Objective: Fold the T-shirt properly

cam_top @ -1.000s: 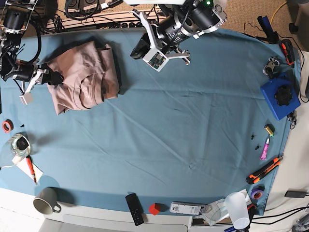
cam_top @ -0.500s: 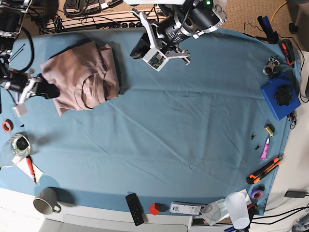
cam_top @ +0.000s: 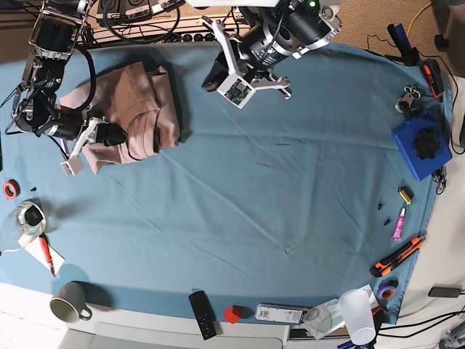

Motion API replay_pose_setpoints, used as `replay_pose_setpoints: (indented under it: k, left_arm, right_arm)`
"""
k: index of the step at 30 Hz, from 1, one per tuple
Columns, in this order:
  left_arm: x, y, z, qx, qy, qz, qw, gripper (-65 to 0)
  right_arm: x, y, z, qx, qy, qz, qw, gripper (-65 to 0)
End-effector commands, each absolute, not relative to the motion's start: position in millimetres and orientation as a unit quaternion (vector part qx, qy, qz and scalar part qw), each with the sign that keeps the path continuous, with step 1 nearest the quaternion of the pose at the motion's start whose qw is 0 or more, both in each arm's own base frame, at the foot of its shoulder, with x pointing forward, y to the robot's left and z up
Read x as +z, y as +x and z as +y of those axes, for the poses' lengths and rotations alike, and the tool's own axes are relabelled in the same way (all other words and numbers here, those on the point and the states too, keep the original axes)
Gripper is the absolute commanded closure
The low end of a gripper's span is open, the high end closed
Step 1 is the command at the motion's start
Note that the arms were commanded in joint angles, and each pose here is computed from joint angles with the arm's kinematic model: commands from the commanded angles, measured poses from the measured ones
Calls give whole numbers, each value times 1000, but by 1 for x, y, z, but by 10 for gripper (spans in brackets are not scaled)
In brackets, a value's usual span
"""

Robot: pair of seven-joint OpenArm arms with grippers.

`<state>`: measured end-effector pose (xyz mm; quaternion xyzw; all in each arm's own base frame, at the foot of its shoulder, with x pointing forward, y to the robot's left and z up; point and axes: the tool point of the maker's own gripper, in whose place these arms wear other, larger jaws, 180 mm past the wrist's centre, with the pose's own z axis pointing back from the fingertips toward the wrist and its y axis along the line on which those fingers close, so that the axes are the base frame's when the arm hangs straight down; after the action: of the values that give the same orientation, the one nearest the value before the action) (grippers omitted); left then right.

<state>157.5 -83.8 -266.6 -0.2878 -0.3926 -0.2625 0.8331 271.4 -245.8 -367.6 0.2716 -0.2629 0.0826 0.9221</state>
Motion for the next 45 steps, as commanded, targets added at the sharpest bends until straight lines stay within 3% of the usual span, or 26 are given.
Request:
replay_pose_setpoints:
  k: [1, 10, 22, 34, 45]
  left_arm:
    - [-256, 160, -86, -258, -295, -410, 823, 0]
    - [-275, 189, -34, -270, -138, -445, 843, 0]
    - [-285, 223, 71, -156, -55, -453, 876, 0]
    - [-313, 181, 175, -46, 3, -367, 929, 0]
    - [-326, 126, 213, -3, 15, -299, 954, 0]
  right_arm:
    - [-357, 279, -255, 89, 256, -278, 921, -41]
    - [-329, 288, -279, 87, 243, -311, 915, -3]
    - [-258, 300, -317, 77, 176, -425, 884, 0]
    - [-276, 249, -298, 119, 146, -379, 906, 0]
    - [-321, 183, -288, 108, 147, -290, 939, 0]
